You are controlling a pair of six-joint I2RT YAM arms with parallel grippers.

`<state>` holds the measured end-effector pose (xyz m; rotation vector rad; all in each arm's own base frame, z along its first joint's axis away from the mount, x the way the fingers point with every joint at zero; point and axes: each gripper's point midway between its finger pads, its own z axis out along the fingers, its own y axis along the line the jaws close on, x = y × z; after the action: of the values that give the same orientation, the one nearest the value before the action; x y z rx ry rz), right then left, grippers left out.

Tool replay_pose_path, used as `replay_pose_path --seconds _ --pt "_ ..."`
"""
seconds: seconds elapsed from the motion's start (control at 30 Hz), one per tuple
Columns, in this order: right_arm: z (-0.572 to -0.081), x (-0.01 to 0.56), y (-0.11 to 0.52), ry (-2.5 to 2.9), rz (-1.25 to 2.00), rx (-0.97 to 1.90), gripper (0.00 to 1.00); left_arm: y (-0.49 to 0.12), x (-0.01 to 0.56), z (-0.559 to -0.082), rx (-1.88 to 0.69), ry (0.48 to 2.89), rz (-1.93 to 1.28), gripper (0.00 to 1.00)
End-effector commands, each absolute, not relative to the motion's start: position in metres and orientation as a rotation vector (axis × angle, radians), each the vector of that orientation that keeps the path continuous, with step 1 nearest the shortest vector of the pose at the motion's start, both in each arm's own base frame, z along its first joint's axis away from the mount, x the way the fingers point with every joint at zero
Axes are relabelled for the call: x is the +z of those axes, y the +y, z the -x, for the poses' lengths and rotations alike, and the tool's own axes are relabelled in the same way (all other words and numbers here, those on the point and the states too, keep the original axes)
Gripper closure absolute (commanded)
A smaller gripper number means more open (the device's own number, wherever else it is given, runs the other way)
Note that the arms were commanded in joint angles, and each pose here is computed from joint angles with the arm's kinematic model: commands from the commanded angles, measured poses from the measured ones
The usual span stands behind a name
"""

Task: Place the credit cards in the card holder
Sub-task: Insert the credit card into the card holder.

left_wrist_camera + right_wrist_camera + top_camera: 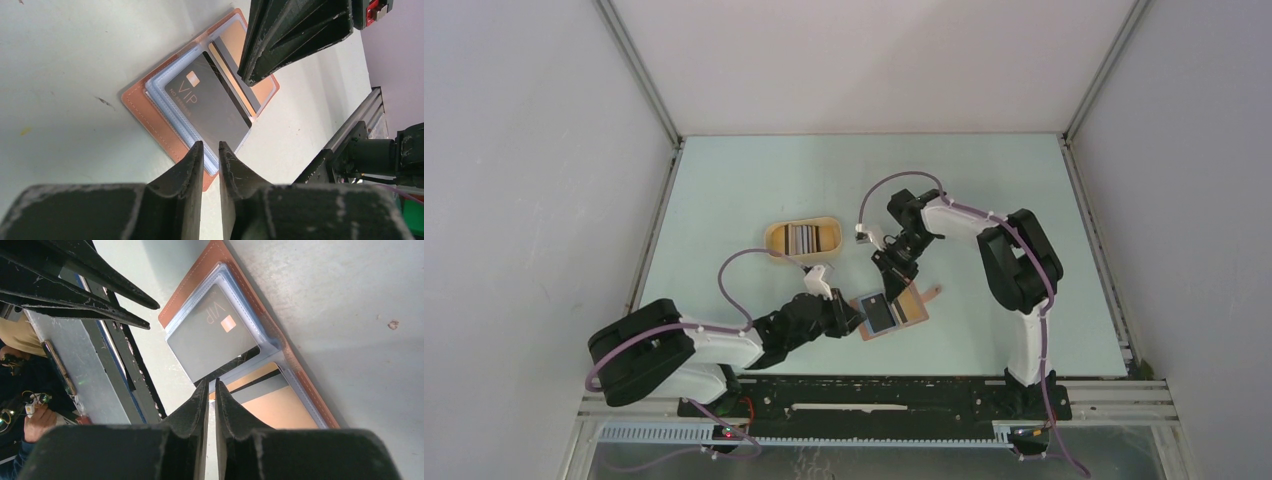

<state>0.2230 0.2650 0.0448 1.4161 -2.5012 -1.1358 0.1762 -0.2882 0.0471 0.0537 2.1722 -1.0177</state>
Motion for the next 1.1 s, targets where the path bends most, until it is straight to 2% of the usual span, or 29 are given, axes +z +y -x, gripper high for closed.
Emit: replay_pose_path --seconds 0.0,0.5,1.07 --pt "-0.219 0.049 0.274 -2.475 -1.472 -1.161 0.85 -0.287 0.055 -0.179 -1.035 2.117 -0.035 0.76" --pt "-0.218 0.027 0.272 -2.468 -1.417 -1.078 0.87 -0.287 0.055 -0.181 -1.039 2.112 -0.020 0.64" --pt "-0.218 0.014 0.268 -2.468 -1.383 -1.026 0.87 -0.284 0.052 -0.183 -1.093 2.113 0.056 0.61"
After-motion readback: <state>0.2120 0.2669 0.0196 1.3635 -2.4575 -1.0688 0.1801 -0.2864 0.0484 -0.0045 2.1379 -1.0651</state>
